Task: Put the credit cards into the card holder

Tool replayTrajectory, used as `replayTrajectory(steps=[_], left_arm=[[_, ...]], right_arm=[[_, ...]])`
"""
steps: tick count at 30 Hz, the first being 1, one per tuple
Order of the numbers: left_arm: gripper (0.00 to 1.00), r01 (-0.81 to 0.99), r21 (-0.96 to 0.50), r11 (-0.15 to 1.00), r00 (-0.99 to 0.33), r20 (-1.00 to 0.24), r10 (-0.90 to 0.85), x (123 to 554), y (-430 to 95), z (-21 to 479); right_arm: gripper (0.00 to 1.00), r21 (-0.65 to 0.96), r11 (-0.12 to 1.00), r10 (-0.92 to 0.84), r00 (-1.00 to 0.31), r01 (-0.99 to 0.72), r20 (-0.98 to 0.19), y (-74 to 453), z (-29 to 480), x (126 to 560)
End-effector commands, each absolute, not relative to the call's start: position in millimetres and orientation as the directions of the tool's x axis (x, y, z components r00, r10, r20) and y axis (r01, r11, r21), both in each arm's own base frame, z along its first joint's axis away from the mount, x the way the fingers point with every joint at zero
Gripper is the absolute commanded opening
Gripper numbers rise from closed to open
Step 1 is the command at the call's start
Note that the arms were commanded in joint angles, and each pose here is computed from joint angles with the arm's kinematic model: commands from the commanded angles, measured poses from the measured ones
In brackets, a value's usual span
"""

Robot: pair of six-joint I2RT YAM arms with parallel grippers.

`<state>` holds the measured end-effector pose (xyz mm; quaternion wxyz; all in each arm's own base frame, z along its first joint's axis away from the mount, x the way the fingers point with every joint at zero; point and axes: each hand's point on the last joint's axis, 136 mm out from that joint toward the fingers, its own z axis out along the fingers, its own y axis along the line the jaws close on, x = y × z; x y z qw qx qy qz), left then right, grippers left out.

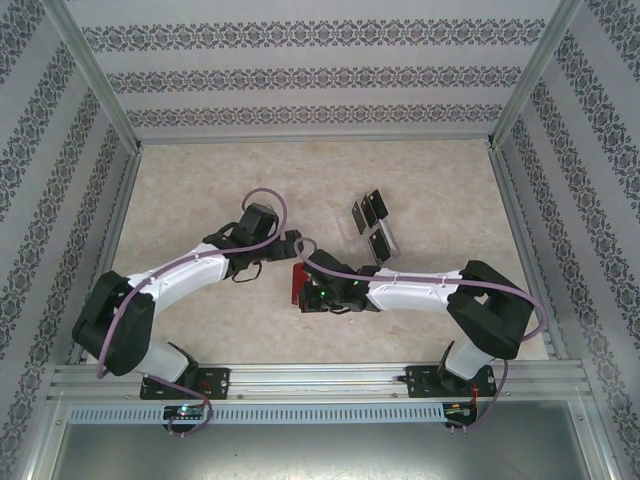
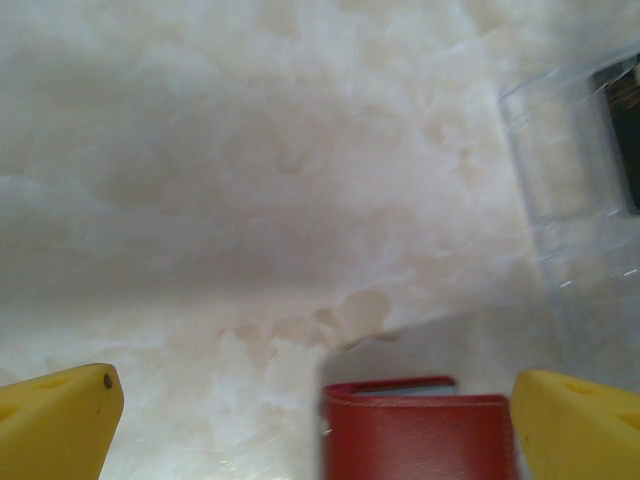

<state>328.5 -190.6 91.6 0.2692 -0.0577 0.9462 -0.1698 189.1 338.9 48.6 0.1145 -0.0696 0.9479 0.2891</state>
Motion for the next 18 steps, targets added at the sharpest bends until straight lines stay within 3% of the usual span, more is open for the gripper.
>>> replayTrajectory(steps=[1, 10, 18], left_arm=[[1.0, 0.035, -0.284, 0.958, -0.891, -0.444, -0.099, 318.5, -186.5, 79.2], [1.0, 0.07, -0.249, 0.966, -0.904, -0.425, -0.044, 310.3, -185.9, 71.7], [1.0, 0.082, -0.245, 0.966, -0.904, -0.426, -0.031, 309.2, -187.5, 70.2]], right_arm=[[0.0, 0.546, 0.815, -0.037, -0.957, -0.195, -0.286, 334.4, 56.5, 196.0], [0.0, 0.56, 0.806, 0.0, -0.947, -0.19, -0.321, 320.3, 76.8, 205.6], [0.0, 0.534, 0.83, -0.005, -0.96, -0.161, -0.282, 315.4, 54.3, 205.7]])
